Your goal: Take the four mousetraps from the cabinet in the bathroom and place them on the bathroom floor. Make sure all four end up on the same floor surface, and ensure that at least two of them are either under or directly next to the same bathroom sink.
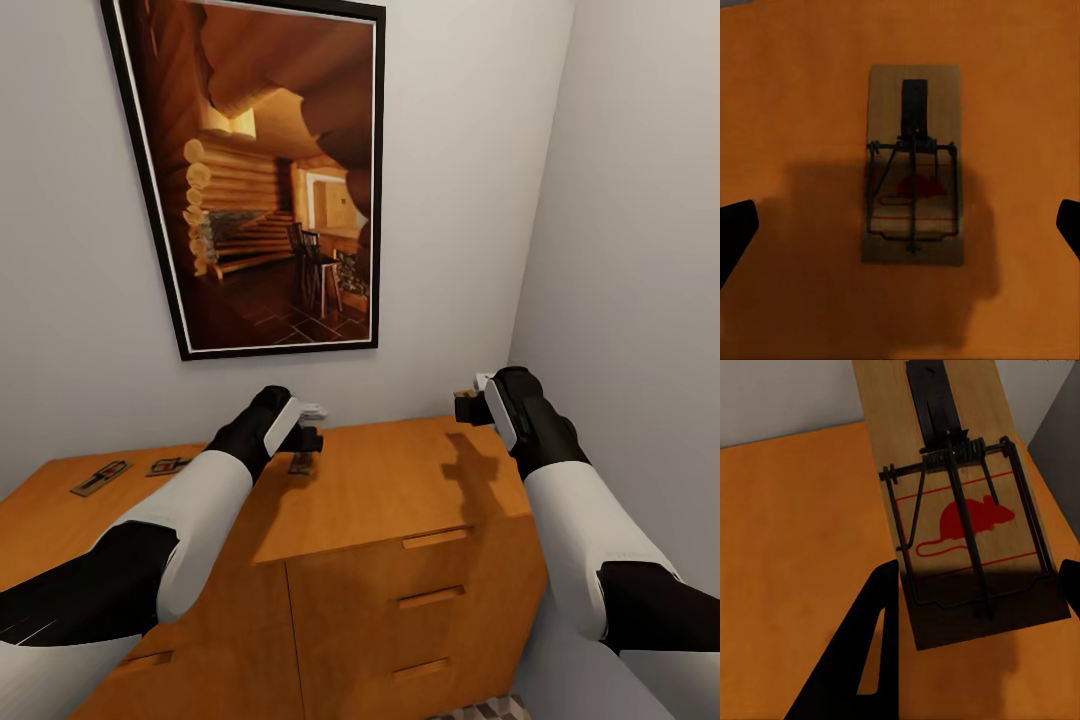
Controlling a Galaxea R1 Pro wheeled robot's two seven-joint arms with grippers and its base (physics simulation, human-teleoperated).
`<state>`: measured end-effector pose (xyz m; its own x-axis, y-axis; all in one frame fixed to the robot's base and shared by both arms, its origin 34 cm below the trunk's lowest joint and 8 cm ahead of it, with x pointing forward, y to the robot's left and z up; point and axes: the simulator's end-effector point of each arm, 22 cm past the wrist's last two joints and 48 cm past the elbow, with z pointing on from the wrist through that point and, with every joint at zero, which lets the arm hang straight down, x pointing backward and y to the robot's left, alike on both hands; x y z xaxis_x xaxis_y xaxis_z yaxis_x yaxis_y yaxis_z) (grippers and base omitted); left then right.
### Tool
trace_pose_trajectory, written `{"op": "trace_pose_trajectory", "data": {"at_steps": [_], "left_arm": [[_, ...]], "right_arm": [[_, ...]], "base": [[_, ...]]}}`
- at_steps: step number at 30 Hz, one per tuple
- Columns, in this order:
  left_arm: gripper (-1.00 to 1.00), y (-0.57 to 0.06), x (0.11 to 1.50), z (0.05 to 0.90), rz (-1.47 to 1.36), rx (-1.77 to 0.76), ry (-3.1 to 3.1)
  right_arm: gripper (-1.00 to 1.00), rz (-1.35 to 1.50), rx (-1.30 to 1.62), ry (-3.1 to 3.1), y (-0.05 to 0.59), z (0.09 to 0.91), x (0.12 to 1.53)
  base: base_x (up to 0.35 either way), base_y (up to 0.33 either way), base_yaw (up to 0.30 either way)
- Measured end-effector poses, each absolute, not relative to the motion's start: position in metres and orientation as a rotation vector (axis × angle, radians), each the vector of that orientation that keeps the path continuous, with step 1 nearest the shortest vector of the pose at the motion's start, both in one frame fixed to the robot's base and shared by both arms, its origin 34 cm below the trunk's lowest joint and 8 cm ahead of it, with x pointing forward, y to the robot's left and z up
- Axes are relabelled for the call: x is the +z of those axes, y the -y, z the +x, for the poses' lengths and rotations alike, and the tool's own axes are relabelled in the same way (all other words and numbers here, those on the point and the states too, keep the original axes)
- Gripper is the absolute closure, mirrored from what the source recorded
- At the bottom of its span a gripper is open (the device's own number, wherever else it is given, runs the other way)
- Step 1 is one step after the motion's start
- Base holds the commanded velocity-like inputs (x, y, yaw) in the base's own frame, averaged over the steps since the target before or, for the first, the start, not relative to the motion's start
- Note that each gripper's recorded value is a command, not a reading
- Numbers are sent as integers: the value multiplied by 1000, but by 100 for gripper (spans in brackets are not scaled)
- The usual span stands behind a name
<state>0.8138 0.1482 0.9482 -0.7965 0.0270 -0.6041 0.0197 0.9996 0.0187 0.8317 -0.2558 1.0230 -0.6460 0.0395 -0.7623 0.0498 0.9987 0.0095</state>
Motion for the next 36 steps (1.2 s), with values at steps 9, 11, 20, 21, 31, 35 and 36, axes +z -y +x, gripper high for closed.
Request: {"op": "trace_pose_trajectory", "data": {"at_steps": [9, 11, 20, 21, 31, 35, 36], "left_arm": [[-100, -155, 955, 823, -9, 42, -2441], [-100, -155, 955, 823, -10, 43, -2440], [-100, -156, 945, 819, -12, 47, -2462], [-100, -156, 942, 818, -11, 51, -2471], [-100, -161, 919, 818, -37, 70, -2470], [-100, -162, 920, 820, -45, 70, -2453], [-100, -162, 920, 821, -46, 70, -2451]], "right_arm": [[100, 62, -16, -2274, 257, 832, 1023], [100, 62, -16, -2274, 257, 832, 1023], [100, 63, -16, -2274, 257, 832, 1023], [100, 63, -17, -2274, 257, 832, 1023], [100, 61, -17, -2299, 256, 830, 1013], [100, 62, -17, -2310, 256, 830, 1008], [100, 62, -16, -2311, 256, 829, 1008]], "base": [[45, 0, 0], [7, 0, 0], [2, 0, 0], [0, 0, 0], [0, 0, 0], [0, 0, 0], [0, 0, 0]]}}
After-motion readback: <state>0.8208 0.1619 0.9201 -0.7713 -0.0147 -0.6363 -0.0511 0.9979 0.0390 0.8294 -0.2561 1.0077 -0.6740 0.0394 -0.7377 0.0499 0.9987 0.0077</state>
